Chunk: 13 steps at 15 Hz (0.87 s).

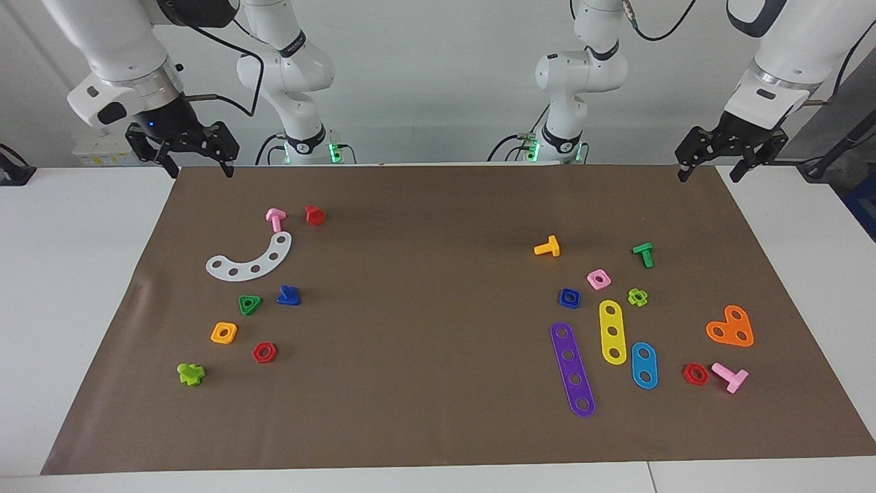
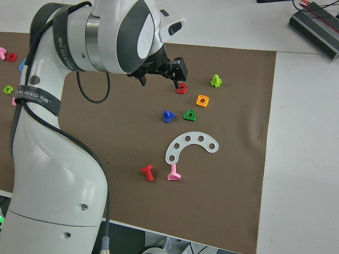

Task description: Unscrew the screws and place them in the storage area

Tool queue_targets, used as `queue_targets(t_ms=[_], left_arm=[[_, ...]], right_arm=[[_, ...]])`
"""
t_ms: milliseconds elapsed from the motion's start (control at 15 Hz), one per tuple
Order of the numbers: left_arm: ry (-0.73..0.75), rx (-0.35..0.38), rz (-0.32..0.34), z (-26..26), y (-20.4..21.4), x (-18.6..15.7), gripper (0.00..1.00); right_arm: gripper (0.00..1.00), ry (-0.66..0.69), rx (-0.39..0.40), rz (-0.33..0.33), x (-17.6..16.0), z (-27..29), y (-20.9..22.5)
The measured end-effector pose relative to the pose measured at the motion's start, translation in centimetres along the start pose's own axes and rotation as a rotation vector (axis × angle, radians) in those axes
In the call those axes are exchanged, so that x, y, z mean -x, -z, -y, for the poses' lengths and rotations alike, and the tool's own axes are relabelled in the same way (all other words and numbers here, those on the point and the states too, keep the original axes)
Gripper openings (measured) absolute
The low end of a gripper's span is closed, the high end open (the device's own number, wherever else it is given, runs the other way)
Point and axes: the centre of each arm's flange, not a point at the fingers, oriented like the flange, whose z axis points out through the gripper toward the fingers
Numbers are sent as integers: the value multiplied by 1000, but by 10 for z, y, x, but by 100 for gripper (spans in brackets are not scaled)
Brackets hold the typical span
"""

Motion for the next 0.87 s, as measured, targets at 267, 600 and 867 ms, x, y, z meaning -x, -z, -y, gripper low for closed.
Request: queue_targets(t_ms=[267, 600, 867], left_arm=[[0, 0, 0, 0, 0, 0, 100], [0, 0, 0, 0, 0, 0, 100], [0, 0, 0, 0, 0, 0, 100]], right_arm=[[100, 0, 5, 0, 0, -1, 0], [100, -8, -6, -1, 0, 2, 0], [100, -32, -22, -1, 0, 6, 0]])
